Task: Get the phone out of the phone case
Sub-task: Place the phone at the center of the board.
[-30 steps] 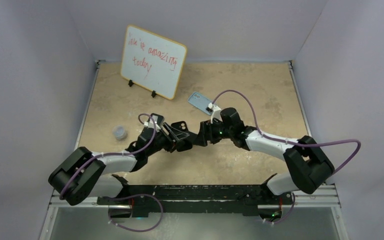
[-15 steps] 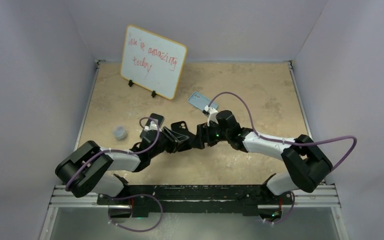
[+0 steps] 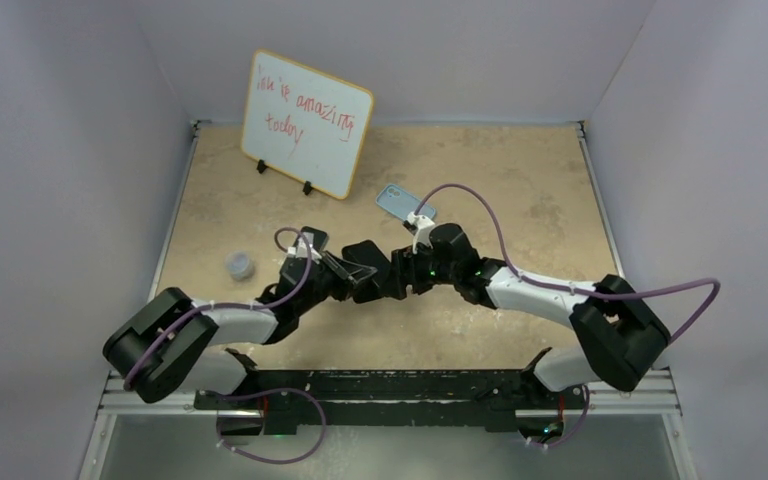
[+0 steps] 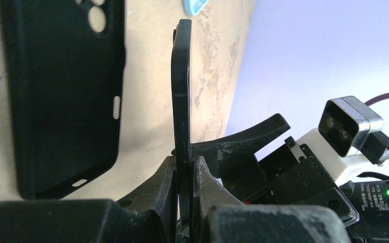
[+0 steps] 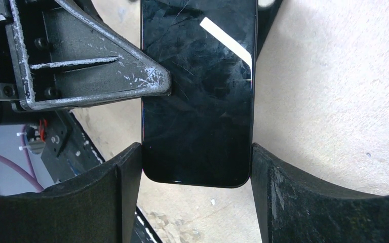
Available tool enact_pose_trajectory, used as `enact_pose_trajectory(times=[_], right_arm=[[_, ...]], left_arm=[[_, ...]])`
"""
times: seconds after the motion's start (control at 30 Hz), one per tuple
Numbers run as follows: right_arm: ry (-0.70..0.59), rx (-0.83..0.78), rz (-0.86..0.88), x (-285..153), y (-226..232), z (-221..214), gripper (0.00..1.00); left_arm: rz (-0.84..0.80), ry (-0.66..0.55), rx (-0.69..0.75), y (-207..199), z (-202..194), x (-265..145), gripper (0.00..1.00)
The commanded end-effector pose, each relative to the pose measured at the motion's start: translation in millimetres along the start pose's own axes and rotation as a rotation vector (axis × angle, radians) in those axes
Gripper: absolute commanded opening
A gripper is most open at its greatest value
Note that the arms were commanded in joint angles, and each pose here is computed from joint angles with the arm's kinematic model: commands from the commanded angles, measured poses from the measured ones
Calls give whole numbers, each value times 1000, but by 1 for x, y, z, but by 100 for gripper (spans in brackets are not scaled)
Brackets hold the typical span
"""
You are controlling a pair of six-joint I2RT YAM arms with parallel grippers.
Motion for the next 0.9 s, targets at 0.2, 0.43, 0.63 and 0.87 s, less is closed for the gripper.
enact_pose_trajectory(times=[0.2,0.43,0.63,0.87], right_arm=[[-84,-74,-3,-17,13,18,67],[-116,-117,-34,-21,8,23,77],[-131,-140,-96,-23,-2,26,80],[-125,-148,-144,-19,-10,23,79]], left_arm=[[43,-105,340,-9,91,-21,0],[87,-2,570,-8,122,-48,0],[218,126,701,10,116,-70,0],[255,288,679,43,82,-85,0]])
Point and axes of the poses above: each gripper's point midway between its finger pads, its own x axis out along the fingers, its own y axis along the line the jaws close on, z = x × y, the point moved 1 cm from there along -x, back along the fingers, and after that the axes turned 11 degrees about x, right-handed, at the moved point
